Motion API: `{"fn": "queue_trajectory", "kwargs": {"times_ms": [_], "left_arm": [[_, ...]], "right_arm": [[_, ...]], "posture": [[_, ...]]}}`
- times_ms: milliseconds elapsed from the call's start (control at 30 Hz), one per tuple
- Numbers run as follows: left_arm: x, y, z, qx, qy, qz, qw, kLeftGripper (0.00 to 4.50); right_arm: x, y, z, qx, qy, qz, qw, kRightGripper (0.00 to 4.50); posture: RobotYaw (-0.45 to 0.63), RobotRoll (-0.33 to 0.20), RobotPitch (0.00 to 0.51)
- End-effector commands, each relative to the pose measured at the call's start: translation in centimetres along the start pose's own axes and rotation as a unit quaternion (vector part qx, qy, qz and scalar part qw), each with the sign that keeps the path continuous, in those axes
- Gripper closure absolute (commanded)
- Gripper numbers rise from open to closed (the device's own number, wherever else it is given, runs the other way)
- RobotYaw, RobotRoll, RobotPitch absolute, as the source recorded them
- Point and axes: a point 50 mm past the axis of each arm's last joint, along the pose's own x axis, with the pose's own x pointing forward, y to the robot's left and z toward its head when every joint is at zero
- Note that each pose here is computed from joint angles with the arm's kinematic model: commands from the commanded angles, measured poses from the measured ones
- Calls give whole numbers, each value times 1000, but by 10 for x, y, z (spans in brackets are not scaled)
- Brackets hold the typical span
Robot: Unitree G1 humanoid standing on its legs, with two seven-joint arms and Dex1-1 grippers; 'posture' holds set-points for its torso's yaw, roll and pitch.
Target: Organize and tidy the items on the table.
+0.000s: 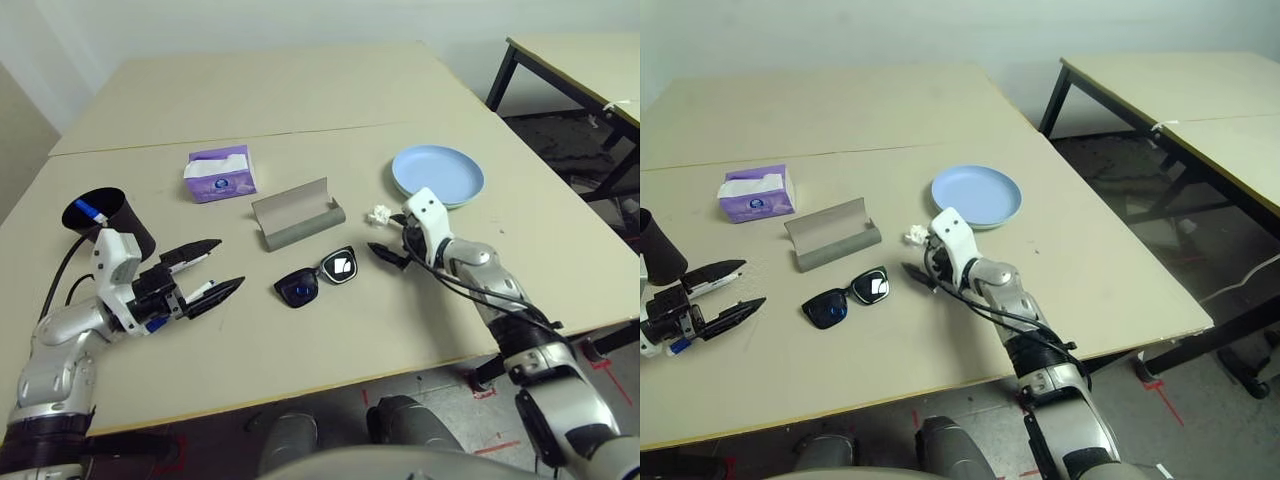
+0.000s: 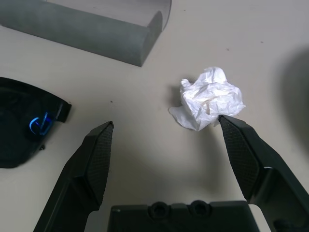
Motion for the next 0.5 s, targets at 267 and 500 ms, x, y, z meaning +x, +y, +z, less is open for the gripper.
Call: {"fn": "queue_trajectory", "kwargs": {"times_ms": [267,500], "left_arm": [[1,-2,-6,3,9,-17,1000,0],[-1,-2,-5,9,5,-13,1000,0]], "right_arm": [[11,-27,6,54,12,-91,994,47],[18,-22,8,59,11,-79,995,47]], "posture": [[-23,0,54],[-21,0,56]]}}
